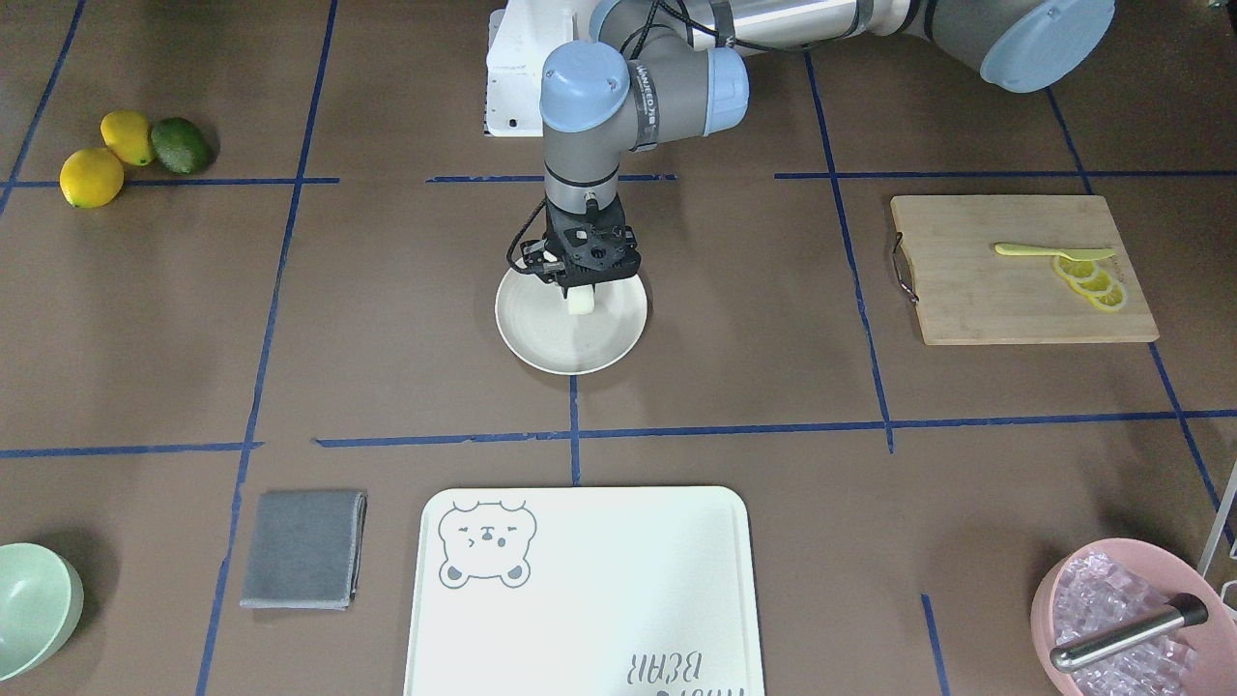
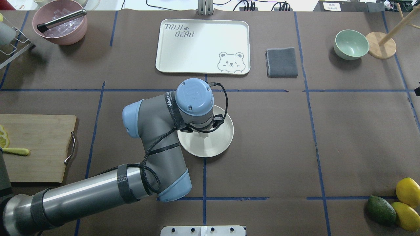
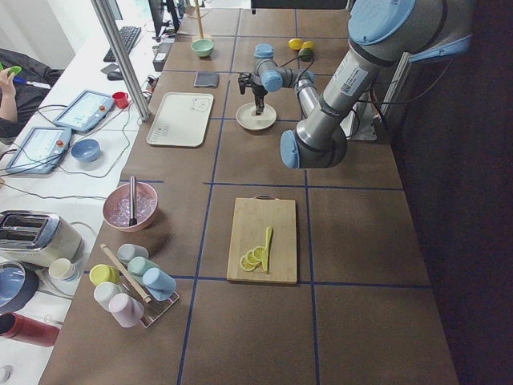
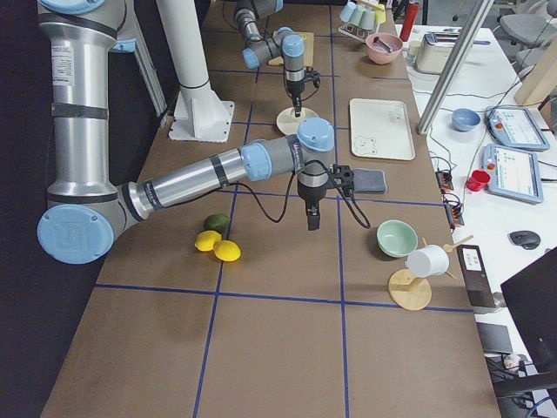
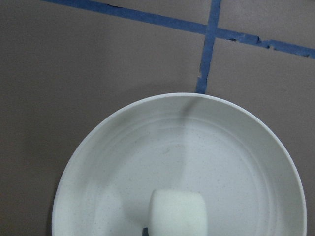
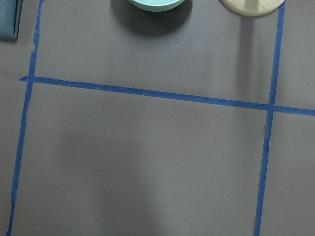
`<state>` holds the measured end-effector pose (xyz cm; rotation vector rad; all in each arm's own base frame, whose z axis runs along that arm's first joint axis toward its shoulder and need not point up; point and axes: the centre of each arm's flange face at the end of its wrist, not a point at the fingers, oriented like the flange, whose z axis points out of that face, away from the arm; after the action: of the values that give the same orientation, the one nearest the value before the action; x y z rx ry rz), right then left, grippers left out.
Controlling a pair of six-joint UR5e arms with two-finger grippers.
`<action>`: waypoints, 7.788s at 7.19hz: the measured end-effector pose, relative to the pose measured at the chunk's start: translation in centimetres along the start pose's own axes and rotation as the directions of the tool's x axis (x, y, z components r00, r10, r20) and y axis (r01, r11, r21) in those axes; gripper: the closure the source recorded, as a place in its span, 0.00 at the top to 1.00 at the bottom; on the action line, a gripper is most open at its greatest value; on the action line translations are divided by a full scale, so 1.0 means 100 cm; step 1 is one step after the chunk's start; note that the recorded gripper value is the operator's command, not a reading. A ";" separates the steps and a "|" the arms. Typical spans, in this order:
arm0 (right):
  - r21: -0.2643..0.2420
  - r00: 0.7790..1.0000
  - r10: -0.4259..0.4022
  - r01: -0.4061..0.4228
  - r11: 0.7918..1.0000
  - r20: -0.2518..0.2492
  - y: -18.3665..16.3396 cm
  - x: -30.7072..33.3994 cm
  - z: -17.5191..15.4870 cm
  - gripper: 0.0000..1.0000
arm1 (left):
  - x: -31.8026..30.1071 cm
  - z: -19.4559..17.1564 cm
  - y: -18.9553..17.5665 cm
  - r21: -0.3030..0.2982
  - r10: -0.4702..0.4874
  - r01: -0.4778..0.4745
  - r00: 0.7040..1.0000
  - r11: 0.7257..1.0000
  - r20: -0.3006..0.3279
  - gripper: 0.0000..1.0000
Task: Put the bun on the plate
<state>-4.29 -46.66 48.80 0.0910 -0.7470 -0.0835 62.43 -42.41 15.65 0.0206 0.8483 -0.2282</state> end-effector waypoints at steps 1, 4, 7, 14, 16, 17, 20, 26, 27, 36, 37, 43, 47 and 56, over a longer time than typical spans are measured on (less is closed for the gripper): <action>0.000 1.000 0.000 0.000 1.000 0.000 0.000 0.000 0.000 0.99 | 0.002 0.009 -0.001 0.000 0.001 -0.001 1.000 1.000 0.001 0.40; 0.001 1.000 0.000 0.000 1.000 0.000 0.000 0.000 0.000 1.00 | 0.003 0.020 -0.001 -0.002 0.010 -0.010 1.000 1.000 0.001 0.90; 0.002 1.000 0.002 -0.002 1.000 0.001 0.000 0.001 -0.001 0.99 | 0.003 0.012 -0.001 0.002 0.034 -0.034 0.999 0.999 -0.009 1.00; -0.004 0.993 -0.108 0.109 0.994 0.041 0.012 0.123 0.003 0.99 | -0.248 -0.141 -0.155 -0.059 0.295 -0.290 0.949 0.955 0.109 1.00; -0.029 0.993 -0.113 0.114 0.993 0.045 0.023 0.157 0.017 1.00 | -0.380 -0.175 -0.221 -0.096 0.371 -0.362 0.922 0.927 0.111 1.00; -0.043 0.994 -0.100 0.102 0.994 0.047 0.031 0.166 0.024 1.00 | -0.455 -0.191 -0.246 -0.112 0.392 -0.381 0.914 0.918 0.107 1.00; -0.050 0.995 -0.085 0.088 0.995 0.048 0.037 0.173 0.030 1.00 | -0.646 -0.218 -0.293 -0.141 0.412 -0.397 0.906 0.907 0.099 1.00; -0.018 0.996 -0.079 0.080 0.997 0.040 0.033 0.170 0.027 1.00 | -0.853 -0.195 -0.247 -0.124 0.290 -0.286 0.957 0.950 0.017 1.00; -0.016 0.996 -0.081 0.082 0.997 0.040 0.032 0.170 0.026 1.00 | -0.856 -0.192 -0.235 -0.097 0.245 -0.243 0.969 0.965 0.009 1.00; -0.007 0.995 -0.089 0.089 0.996 0.037 0.027 0.168 0.024 1.00 | -0.835 -0.175 -0.223 -0.085 0.246 -0.240 0.966 0.967 0.077 1.00; -0.006 0.995 -0.090 0.090 0.996 0.036 0.026 0.168 0.023 1.00 | -0.835 -0.175 -0.223 -0.086 0.247 -0.240 0.966 0.967 0.076 1.00; -0.009 0.996 -0.088 0.089 0.996 0.034 0.027 0.169 0.024 1.00 | -0.835 -0.175 -0.223 -0.086 0.249 -0.243 0.966 0.966 0.075 1.00; -0.012 0.999 -0.036 0.036 0.999 0.032 0.028 0.169 0.025 1.00 | -0.835 -0.175 -0.223 -0.086 0.249 -0.243 0.965 0.966 0.075 1.00; -0.007 0.999 -0.038 0.038 0.999 0.033 0.026 0.167 0.023 1.00 | -0.835 -0.175 -0.223 -0.086 0.251 -0.245 0.965 0.966 0.076 1.00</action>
<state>6.50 -46.01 62.02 0.0968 -0.7781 -0.1241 -8.50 -46.27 67.88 0.0458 0.7592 0.0389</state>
